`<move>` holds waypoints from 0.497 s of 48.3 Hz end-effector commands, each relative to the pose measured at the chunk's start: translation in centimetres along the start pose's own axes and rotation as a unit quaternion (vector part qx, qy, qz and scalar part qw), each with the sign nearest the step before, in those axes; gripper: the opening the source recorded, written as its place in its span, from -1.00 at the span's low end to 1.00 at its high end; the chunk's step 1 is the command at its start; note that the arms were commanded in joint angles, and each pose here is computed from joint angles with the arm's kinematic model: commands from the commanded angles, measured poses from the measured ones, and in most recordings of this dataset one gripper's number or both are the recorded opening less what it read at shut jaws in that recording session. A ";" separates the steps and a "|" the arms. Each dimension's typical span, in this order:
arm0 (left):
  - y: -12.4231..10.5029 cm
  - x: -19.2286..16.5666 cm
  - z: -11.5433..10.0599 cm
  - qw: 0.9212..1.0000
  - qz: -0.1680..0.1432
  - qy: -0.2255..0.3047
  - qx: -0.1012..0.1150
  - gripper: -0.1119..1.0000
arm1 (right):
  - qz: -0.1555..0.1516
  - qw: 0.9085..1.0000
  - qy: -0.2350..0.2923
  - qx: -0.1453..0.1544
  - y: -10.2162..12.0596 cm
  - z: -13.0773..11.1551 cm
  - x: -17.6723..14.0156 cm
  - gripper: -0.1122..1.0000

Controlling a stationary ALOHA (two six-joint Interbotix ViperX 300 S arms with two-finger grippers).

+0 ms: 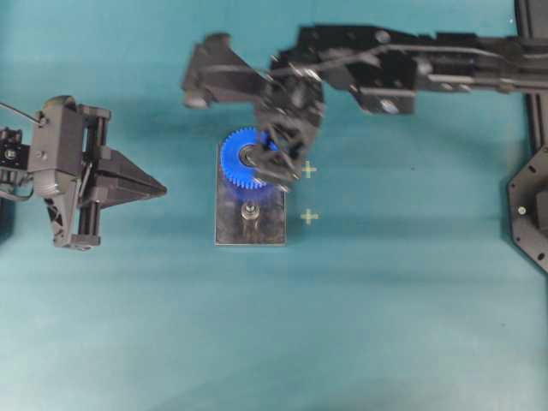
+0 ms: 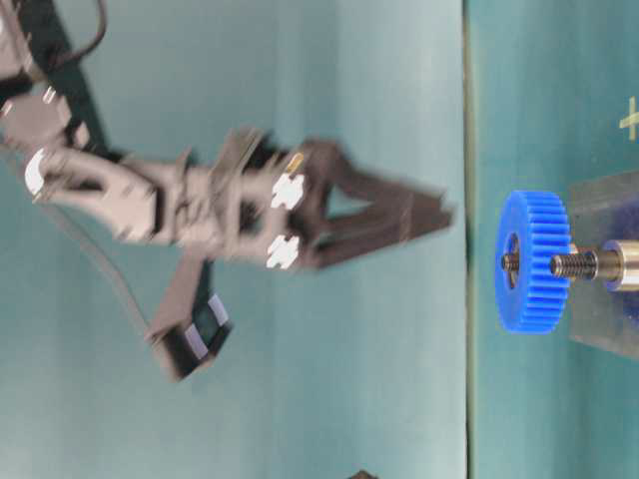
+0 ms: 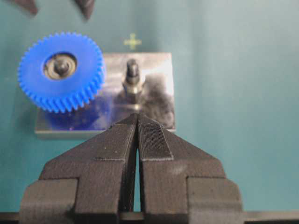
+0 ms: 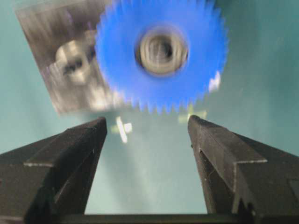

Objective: Fit the large gear onto the shaft.
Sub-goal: 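Open the right gripper and withdraw it from the gear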

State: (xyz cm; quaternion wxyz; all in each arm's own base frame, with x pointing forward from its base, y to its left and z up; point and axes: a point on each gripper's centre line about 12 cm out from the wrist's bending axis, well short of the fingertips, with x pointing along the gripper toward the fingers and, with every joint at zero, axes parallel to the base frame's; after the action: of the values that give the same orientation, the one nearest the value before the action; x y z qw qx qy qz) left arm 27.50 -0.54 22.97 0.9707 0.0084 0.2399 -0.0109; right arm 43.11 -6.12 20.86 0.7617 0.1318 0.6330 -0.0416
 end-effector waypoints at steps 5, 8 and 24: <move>0.0 -0.1 0.4 1.000 -0.001 -0.006 0.002 -0.80 | 0.004 0.995 -0.087 -0.038 1.6 -0.6 -2.2 0.56; 0.0 0.0 0.4 1.000 -0.001 -0.005 0.002 -0.80 | 0.005 0.993 -0.112 -0.045 2.0 -0.7 -2.5 0.56; 0.0 0.1 0.2 1.000 -0.001 -0.002 0.001 -0.80 | 0.007 0.985 -0.165 -0.051 2.3 -3.6 -3.3 0.56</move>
State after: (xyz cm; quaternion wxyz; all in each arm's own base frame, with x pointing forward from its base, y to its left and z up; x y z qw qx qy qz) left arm 27.47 -0.54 22.61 0.9692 0.0085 0.2459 -0.0109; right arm 40.21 -3.53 21.91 0.8447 0.0947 0.5261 -0.0279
